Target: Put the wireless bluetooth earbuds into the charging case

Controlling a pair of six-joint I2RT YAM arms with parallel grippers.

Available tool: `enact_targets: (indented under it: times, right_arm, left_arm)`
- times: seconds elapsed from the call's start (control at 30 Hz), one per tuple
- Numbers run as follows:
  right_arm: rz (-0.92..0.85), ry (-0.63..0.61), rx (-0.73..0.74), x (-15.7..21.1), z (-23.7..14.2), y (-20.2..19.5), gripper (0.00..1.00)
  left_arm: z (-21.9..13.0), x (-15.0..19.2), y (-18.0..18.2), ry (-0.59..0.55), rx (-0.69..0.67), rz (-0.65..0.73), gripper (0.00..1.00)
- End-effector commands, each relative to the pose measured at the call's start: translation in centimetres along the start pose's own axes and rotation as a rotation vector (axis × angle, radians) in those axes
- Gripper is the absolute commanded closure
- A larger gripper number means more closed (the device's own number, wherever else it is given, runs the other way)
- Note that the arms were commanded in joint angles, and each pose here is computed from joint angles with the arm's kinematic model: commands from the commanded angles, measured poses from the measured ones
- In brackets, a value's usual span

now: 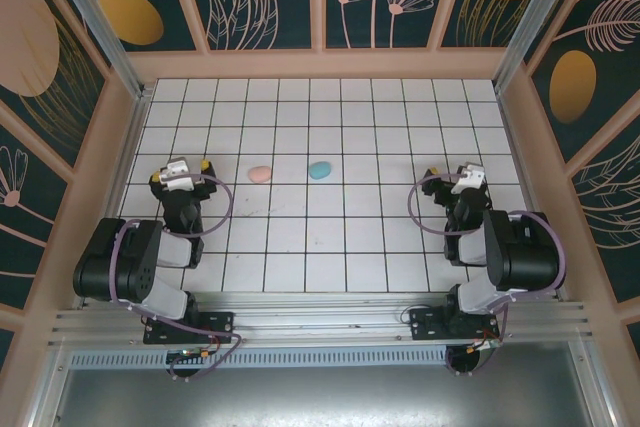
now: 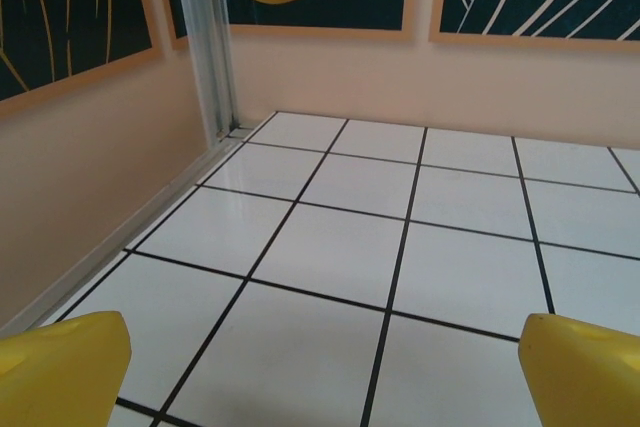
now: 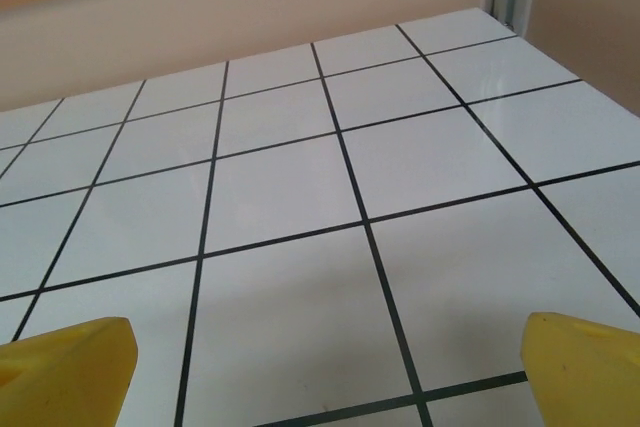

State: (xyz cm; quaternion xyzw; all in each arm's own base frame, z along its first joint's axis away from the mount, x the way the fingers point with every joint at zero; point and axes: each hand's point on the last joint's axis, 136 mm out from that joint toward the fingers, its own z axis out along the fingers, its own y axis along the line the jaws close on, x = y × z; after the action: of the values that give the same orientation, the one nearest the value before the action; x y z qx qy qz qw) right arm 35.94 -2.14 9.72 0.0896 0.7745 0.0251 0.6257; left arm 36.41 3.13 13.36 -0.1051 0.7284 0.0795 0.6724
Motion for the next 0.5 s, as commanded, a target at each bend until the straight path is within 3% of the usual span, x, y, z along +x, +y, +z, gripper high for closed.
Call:
enact_targets:
  times: [0.0,0.47]
  right_arm:
    - [-0.023,-0.083,0.004,-2.71,0.90,0.55,0.01]
    - [-0.035,-0.086,0.007,-2.72,0.89,0.76,0.01]
  left_arm:
    - [0.37,-0.57,-0.44,-0.015,0.025,-0.027,0.02]
    - [0.30,-0.56,-0.39,-0.015,0.024,-0.026,0.01]
